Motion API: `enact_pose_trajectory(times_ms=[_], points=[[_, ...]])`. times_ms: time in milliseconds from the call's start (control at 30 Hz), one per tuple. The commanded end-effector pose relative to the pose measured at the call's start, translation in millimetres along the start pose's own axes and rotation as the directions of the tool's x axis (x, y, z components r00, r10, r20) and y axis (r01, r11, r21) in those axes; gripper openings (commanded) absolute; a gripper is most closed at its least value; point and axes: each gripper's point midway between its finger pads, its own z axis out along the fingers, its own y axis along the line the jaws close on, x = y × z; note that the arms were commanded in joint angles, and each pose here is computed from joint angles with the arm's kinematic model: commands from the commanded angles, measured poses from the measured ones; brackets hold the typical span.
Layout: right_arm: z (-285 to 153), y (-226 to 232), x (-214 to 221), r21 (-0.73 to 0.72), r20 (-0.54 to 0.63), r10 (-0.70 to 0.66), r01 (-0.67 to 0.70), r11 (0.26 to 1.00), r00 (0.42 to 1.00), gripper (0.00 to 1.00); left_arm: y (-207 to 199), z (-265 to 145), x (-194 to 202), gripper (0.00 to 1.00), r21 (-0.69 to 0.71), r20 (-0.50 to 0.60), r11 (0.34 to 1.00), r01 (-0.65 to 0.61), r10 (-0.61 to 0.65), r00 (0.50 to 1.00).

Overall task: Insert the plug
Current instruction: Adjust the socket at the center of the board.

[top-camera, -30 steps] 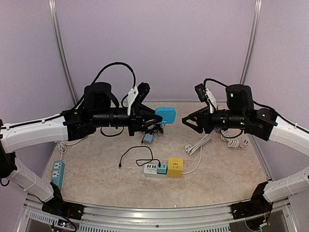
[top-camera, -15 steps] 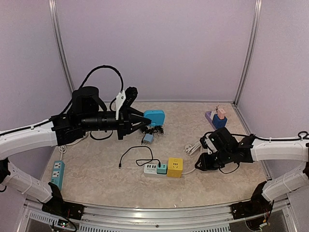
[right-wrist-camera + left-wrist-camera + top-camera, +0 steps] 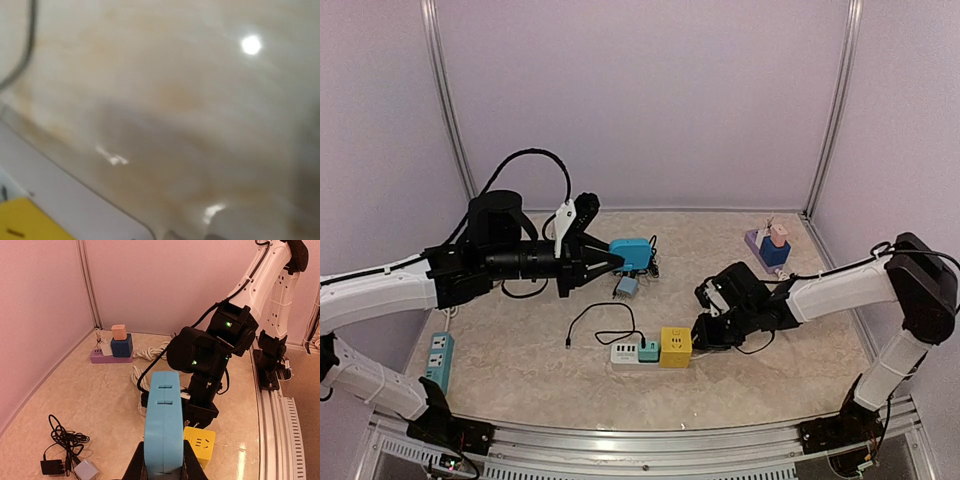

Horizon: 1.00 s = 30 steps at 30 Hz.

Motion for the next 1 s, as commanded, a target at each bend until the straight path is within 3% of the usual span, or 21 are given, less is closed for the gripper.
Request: enact_pose_trajectory(times_ms=[0, 167, 333, 400, 500, 667, 867, 967], points=[[16.6, 34.4, -8.9, -0.079, -0.021, -0.048, 0.046, 0.996, 0.999, 0.23, 4.5, -4.4, -2.1, 0.00, -0.016, 0.018, 1.000, -0.011, 0.011, 1.000], [10.0, 37.0, -23.9, -0.044, 0.007, -0.095, 0.095, 0.995, 0.995, 0.25, -1.1, 11.2, 20.9, 0.00, 0.043, -0.014, 0.998, 0.044, -0.043, 0.999], [-55.4, 22.9, -61.0, 0.133, 0.087, -0.355, 0.342, 0.930, 0.931, 0.33, -14.7, 27.5, 36.5, 0.00, 0.098, -0.005, 0.989, 0.108, -0.108, 0.994], [-79.9, 33.9, -70.2, 0.131, 0.157, -0.491, 0.474, 0.871, 0.857, 0.43, -20.8, 29.6, 35.4, 0.00, 0.108, 0.028, 0.989, 0.097, -0.100, 0.995], [-104.4, 73.6, -63.0, -0.007, 0.258, -0.658, 0.683, 0.731, 0.707, 0.59, -27.9, 34.0, 29.5, 0.00, 0.138, 0.094, 0.986, 0.093, -0.106, 0.990], [-137.0, 137.8, -33.9, -0.251, 0.520, -0.712, 0.881, 0.401, 0.472, 0.70, -34.8, 49.5, 27.4, 0.00, 0.107, 0.172, 0.993, 0.058, -0.076, 0.982], [-140.8, 136.8, -23.4, -0.337, 0.579, -0.706, 0.908, 0.250, 0.409, 0.65, -43.2, 60.8, 40.5, 0.00, 0.108, 0.247, 0.994, 0.015, -0.042, 0.968], [-137.5, 127.9, -17.0, -0.317, 0.586, -0.714, 0.919, 0.234, 0.383, 0.64, -45.8, 65.0, 52.2, 0.00, 0.115, 0.244, 0.993, -0.003, -0.025, 0.970]])
